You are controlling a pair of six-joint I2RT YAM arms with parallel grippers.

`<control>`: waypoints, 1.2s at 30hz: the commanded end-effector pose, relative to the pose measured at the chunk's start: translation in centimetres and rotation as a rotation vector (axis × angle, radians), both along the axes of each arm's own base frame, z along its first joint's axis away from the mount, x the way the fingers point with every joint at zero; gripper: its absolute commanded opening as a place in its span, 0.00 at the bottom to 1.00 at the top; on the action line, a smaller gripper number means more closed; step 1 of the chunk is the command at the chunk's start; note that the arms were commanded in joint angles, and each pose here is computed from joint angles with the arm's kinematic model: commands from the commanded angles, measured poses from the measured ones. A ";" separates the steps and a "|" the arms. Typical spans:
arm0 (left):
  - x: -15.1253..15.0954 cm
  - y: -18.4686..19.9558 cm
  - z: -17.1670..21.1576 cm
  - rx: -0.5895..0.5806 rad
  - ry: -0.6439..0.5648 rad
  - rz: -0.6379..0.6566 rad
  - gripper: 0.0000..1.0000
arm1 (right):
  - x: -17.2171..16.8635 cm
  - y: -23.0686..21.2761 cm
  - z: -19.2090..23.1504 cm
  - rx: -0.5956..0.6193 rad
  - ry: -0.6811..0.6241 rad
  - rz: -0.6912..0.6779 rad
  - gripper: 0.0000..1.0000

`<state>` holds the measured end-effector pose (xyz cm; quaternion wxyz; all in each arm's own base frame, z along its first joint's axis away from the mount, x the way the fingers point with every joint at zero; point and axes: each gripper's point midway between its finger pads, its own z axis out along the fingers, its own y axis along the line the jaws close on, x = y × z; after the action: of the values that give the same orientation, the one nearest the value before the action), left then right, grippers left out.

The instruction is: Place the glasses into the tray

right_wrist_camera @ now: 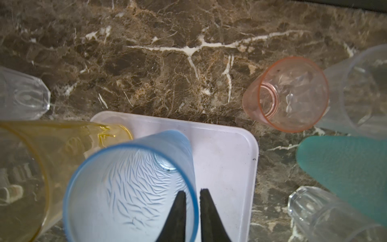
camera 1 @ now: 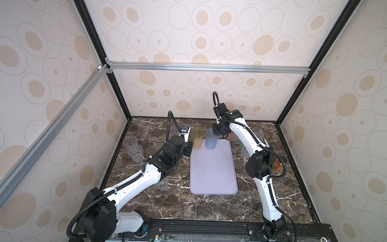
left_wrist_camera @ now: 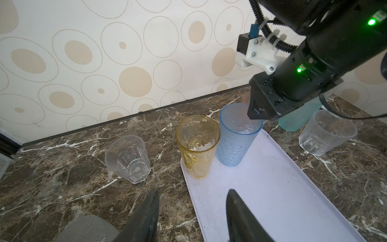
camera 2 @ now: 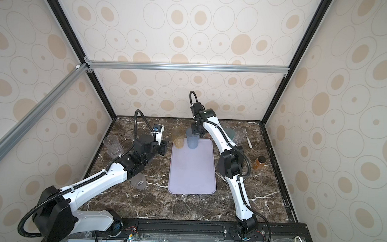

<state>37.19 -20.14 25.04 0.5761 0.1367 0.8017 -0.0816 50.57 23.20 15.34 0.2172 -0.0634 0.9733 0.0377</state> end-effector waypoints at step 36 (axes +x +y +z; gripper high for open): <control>-4.8 -14.0 -1.3 0.056 -0.198 -0.240 0.79 | -8.7 -21.3 6.8 0.392 -0.229 -0.566 0.53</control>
<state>32.18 -32.81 21.70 0.6202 0.2567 0.7342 -0.1024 42.72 2.65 23.75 0.3568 0.2077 0.8997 0.1420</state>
